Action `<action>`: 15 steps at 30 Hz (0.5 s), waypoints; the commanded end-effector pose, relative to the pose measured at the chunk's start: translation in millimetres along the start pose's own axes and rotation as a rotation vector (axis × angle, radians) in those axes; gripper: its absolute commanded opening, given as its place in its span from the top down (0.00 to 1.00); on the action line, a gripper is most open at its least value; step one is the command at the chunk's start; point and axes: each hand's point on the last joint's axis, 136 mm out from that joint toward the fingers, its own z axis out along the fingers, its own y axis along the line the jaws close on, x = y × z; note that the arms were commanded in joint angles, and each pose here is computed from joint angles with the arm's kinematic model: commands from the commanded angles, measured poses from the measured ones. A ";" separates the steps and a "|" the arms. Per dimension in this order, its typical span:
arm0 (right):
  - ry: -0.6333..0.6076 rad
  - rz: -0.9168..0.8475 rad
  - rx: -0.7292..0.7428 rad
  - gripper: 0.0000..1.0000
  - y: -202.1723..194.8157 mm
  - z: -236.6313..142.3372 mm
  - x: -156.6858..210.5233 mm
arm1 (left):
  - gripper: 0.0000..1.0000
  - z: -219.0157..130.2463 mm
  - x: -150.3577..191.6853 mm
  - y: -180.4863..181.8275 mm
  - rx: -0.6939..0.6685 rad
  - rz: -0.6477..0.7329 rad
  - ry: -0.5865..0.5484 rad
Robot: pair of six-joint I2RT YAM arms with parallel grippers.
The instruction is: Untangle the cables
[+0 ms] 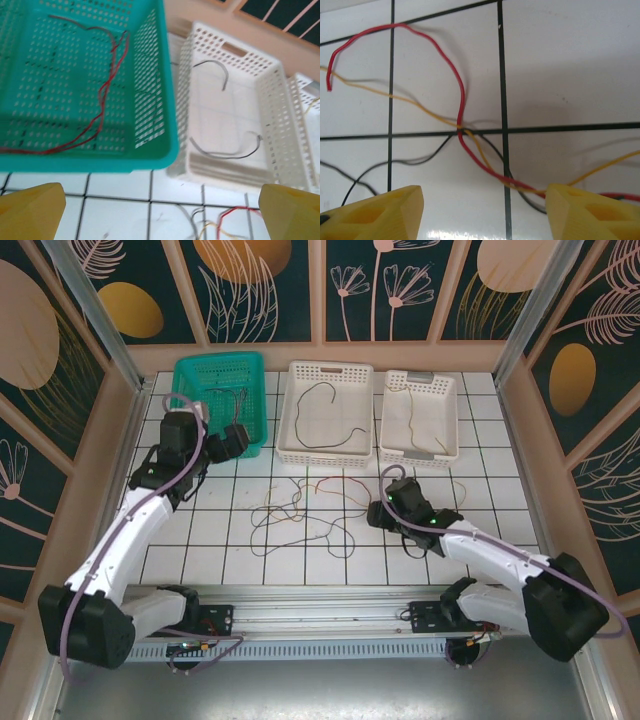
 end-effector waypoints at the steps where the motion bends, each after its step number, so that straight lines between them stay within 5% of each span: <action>1: -0.073 -0.071 0.044 0.45 8.8 3.4 -28.5 | 0.01 -3.9 -5.4 4.7 -0.018 0.028 -0.044; 15: -0.005 -0.144 0.173 0.46 -2.0 43.2 -23.0 | 0.02 -4.6 -1.8 13.3 -0.075 0.065 -0.039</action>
